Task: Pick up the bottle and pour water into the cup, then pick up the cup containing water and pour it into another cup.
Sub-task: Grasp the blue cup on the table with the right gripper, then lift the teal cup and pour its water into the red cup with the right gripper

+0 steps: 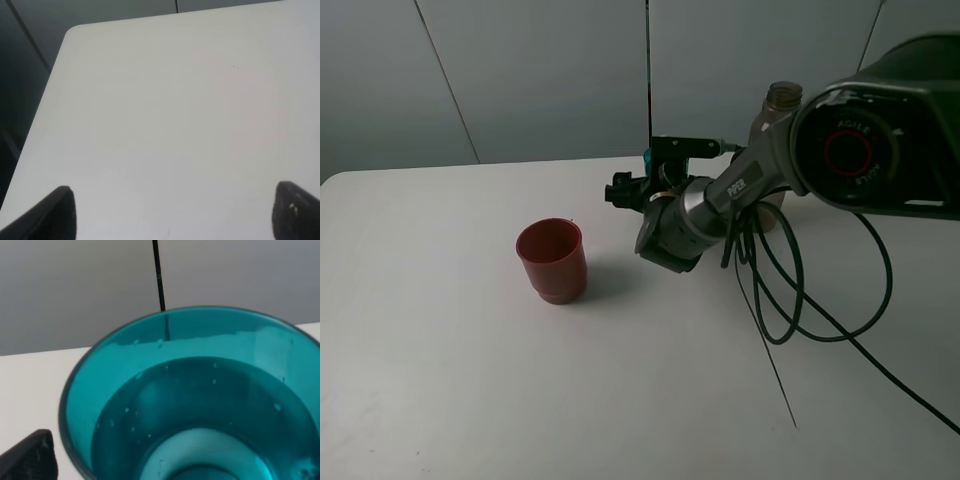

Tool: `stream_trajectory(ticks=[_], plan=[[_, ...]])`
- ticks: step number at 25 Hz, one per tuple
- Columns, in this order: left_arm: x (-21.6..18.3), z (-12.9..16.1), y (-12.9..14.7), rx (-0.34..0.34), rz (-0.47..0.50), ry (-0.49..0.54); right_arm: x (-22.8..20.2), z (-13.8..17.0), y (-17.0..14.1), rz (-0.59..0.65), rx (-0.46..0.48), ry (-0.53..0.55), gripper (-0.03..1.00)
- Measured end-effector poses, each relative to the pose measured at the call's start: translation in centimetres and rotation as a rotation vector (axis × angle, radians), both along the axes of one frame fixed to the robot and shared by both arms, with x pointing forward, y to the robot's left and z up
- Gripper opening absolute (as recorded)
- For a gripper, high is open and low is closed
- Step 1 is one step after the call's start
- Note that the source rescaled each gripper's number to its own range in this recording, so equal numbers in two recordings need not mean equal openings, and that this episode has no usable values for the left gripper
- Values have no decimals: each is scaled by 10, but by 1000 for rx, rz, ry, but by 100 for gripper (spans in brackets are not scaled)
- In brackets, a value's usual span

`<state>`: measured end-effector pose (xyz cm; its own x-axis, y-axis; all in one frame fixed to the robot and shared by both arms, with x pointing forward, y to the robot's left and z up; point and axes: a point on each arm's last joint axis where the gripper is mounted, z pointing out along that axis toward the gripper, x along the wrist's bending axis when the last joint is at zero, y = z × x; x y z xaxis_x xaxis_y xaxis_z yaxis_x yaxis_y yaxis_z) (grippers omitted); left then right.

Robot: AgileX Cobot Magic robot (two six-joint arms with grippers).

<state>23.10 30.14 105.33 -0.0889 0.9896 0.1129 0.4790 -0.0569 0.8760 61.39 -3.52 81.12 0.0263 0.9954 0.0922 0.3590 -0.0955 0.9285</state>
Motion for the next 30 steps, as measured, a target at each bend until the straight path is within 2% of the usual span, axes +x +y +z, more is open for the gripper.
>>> stream_trajectory(ticks=[16, 17, 18, 20, 30], plan=[[0, 0, 0, 0, 0, 0, 6, 2, -4, 6, -10, -13, 99], [0, 0, 0, 0, 0, 0, 6, 2, -4, 8, -10, -14, 87], [0, 0, 0, 0, 0, 0, 6, 2, -5, 6, -10, -14, 63], [0, 0, 0, 0, 0, 0, 7, 2, -7, 3, -12, -14, 6], [0, 0, 0, 0, 0, 0, 8, 1, -7, 15, -32, -8, 7]])
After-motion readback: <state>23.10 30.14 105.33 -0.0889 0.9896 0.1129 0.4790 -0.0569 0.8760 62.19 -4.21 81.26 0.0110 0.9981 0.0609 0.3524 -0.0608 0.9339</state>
